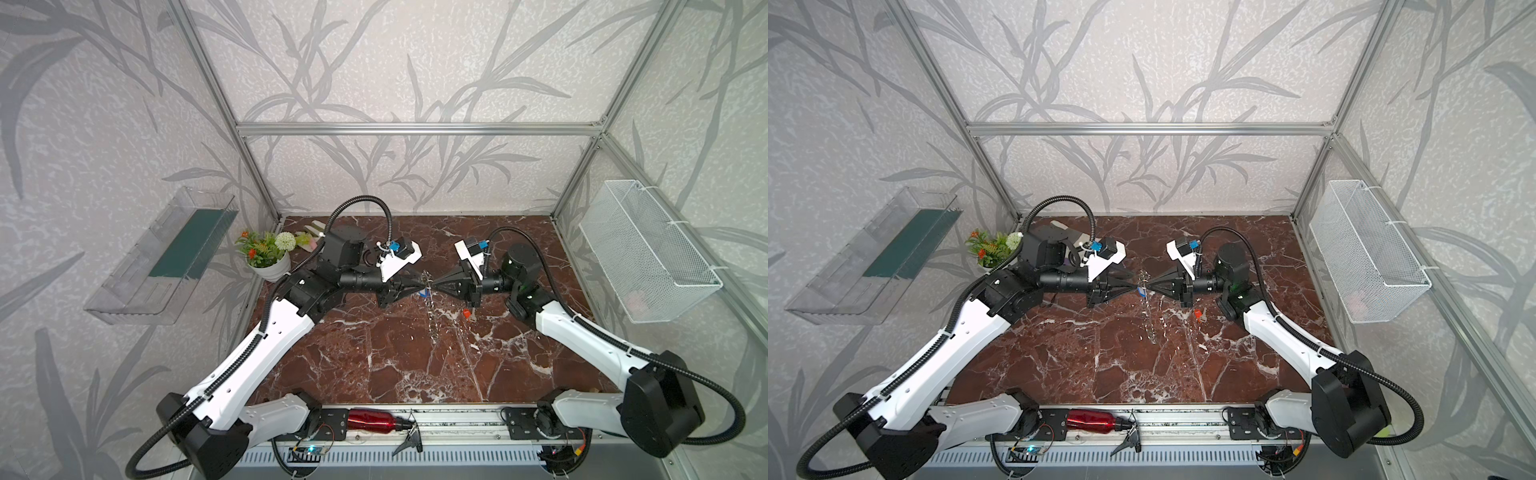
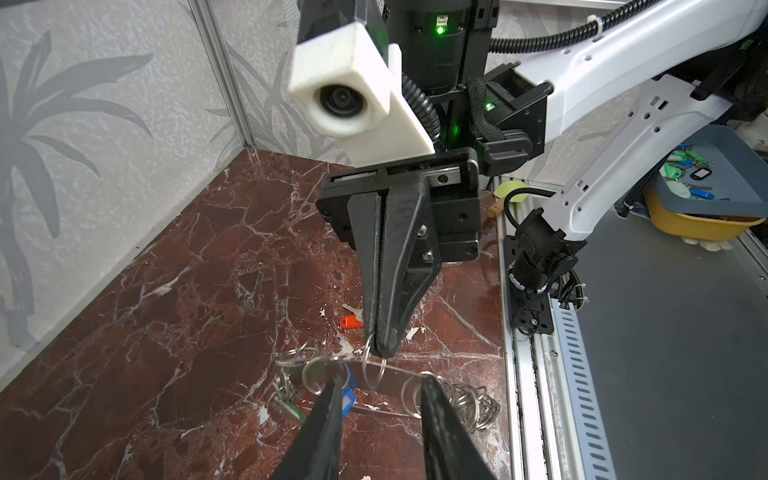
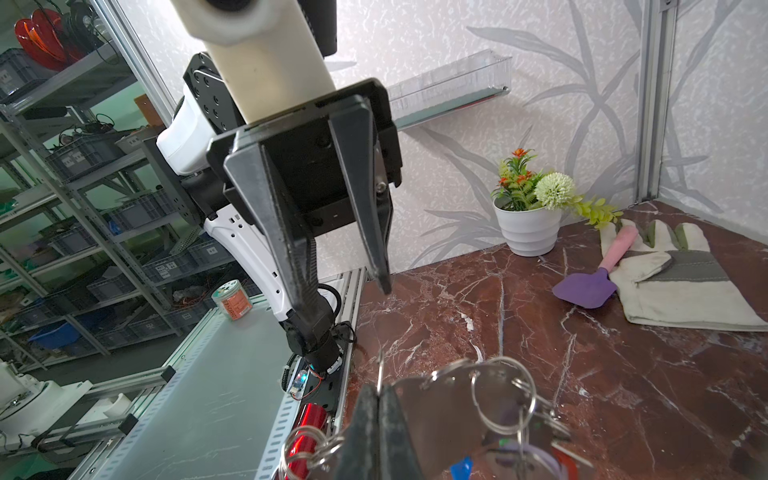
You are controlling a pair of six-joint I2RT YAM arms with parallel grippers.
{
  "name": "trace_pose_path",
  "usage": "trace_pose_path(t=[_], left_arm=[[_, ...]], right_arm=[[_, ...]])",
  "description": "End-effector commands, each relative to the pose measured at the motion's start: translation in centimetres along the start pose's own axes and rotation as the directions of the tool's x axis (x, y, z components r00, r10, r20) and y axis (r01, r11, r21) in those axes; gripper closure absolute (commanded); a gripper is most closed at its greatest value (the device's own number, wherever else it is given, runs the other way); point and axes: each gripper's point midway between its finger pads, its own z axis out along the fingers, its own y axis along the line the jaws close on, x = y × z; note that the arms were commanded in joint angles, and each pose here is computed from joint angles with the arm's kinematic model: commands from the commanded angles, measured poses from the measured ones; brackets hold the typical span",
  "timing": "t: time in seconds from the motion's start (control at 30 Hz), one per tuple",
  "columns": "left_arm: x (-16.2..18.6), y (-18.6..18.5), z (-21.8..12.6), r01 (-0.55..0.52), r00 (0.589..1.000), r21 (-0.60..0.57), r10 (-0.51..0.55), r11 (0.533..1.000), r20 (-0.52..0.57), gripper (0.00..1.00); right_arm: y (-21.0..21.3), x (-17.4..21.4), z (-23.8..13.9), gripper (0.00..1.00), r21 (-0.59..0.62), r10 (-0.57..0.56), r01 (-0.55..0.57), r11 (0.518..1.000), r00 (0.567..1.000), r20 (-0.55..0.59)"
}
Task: Put the keys on the keyring
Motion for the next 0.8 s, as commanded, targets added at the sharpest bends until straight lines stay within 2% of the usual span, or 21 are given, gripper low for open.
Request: trace_pose_path(t=[0.0, 0.17, 0.6, 0.77], left_arm=[[-0.2, -0.8, -0.1, -0.034, 0.999, 0.05, 0.035, 0.998, -0.002, 0.63], [-0.1, -1.9, 0.2, -0.028, 0.999, 0.158, 0.032, 0.987, -0.02, 0.64], [-0.2, -0.5, 1.3, -0.03, 0.999, 0.143, 0.035, 0.989, -0.033, 0.69], [0.0, -1.0, 1.6, -0.014, 0.999, 0.18, 0.022, 0.984, -0.043, 0.72]], right_arm=[[1.7, -1.4, -0.2, 1.0, -0.036, -0.072, 0.073, 0.997, 0.997, 0.026], [1.7, -1.3, -0.2, 1.0, -0.042, -0.07, 0.071, 0.997, 0.997, 0.023], [1.8, -1.3, -0.1, 1.0, -0.052, -0.065, 0.066, 0.996, 0.998, 0.023], [1.7, -1.3, -0.1, 1.0, -0.052, -0.061, 0.062, 0.997, 0.998, 0.022]])
